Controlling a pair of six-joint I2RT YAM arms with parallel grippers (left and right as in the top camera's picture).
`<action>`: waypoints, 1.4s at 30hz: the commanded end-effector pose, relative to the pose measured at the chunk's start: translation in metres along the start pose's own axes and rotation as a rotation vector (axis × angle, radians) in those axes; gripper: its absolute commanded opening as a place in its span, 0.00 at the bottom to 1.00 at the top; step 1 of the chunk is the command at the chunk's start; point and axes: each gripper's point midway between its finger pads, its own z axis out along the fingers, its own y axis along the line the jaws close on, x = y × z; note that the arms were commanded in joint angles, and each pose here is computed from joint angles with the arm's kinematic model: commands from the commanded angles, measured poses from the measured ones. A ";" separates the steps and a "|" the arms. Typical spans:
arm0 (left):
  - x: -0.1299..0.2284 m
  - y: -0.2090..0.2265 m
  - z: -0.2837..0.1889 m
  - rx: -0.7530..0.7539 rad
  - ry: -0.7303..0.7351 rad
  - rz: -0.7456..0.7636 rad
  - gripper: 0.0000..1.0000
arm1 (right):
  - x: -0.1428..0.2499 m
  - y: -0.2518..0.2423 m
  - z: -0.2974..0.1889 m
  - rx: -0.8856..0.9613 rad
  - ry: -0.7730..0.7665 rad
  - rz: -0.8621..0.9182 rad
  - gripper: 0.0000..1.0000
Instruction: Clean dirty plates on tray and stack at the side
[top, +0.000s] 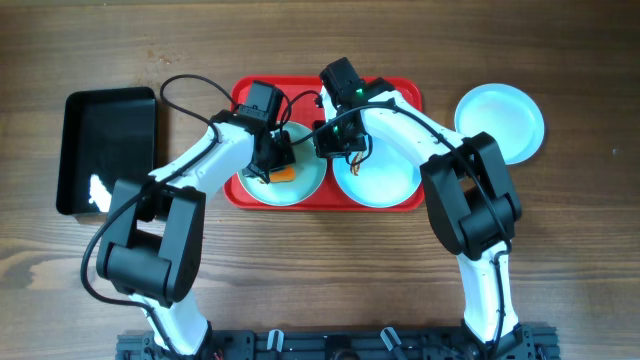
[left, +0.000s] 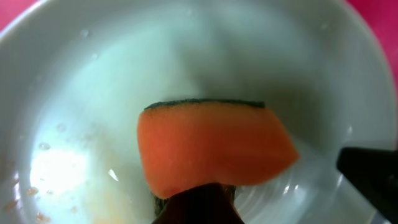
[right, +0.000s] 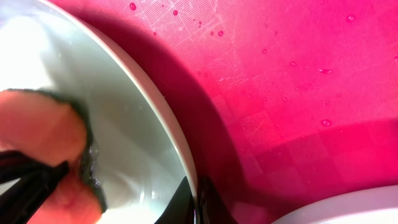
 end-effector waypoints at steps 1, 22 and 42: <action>0.034 0.057 0.024 -0.264 0.088 0.020 0.04 | -0.002 -0.017 0.004 0.076 -0.009 0.021 0.04; -0.023 0.120 -0.031 -0.721 -0.262 -0.079 0.04 | -0.003 -0.020 0.004 0.091 -0.013 0.026 0.04; -0.003 0.005 -0.044 -0.069 -0.034 -0.015 0.04 | -0.003 -0.022 0.003 0.100 -0.019 0.080 0.04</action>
